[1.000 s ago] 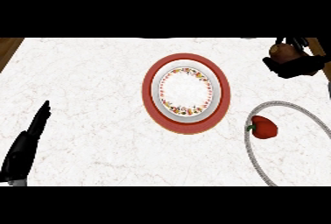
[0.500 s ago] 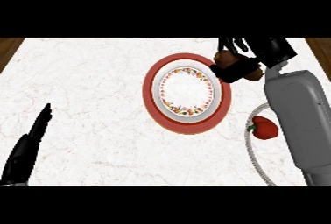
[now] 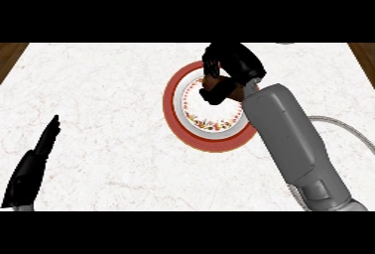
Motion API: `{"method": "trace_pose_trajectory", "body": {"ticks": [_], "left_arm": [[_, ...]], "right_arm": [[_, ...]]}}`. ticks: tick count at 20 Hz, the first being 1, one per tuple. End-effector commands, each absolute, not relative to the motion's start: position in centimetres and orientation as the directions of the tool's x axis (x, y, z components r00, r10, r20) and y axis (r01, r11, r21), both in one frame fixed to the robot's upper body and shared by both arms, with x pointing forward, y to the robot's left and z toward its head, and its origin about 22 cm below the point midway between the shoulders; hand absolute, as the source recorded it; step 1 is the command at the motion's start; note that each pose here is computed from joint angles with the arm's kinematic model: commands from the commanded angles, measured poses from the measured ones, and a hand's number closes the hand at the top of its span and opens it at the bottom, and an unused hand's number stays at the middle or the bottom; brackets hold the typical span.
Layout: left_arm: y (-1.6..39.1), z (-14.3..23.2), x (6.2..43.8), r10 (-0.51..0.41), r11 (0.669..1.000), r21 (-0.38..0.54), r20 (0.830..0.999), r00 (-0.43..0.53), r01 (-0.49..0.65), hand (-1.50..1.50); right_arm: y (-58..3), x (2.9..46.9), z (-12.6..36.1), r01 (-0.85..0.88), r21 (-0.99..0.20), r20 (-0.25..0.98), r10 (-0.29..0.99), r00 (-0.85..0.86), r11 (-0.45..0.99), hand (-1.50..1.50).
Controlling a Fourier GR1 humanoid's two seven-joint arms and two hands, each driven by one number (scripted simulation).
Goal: Pick the sweet potato from the placemat and place it in the plate
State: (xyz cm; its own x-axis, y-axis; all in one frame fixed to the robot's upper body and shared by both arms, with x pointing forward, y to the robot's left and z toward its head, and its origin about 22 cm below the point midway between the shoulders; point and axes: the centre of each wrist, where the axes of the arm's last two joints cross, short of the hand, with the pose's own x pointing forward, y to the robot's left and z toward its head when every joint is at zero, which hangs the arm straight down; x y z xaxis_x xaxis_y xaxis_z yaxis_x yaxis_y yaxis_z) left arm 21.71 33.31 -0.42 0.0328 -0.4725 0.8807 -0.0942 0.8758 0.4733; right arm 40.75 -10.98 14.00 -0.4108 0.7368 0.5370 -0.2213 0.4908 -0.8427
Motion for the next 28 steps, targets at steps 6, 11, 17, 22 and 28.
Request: {"method": "trace_pose_trajectory", "body": {"ticks": [6, 11, 17, 22, 28], "left_arm": [[34.0, 0.7, 21.8, -0.472, 0.878, 0.474, 0.881, 0.038, -0.074, 0.00], [34.3, -0.2, 22.0, -0.471, 0.876, 0.473, 0.881, 0.041, -0.093, 0.00], [34.4, -0.4, 21.8, -0.470, 0.877, 0.472, 0.882, 0.035, -0.094, 0.00], [34.2, -0.9, 22.8, -0.464, 0.877, 0.466, 0.885, 0.051, -0.113, 0.00], [33.4, -1.9, 20.4, -0.457, 0.882, 0.461, 0.888, 0.057, -0.096, 0.00]], "right_arm": [[-9.2, 41.8, 9.0, -0.276, -0.741, 0.666, 0.724, -0.181, 0.612, -1.50], [-9.5, 40.9, 5.2, -0.231, -0.711, 0.703, 0.674, -0.227, 0.664, -1.50], [-12.6, 42.9, 10.6, -0.052, -0.476, 0.865, 0.456, -0.209, 0.878, -1.50], [-17.7, 43.4, 11.1, 0.034, -0.384, 0.913, 0.386, -0.133, 0.922, -1.50], [-26.8, 43.5, 11.1, 0.061, -0.176, 0.965, 0.185, -0.185, 0.982, -1.50]]}}
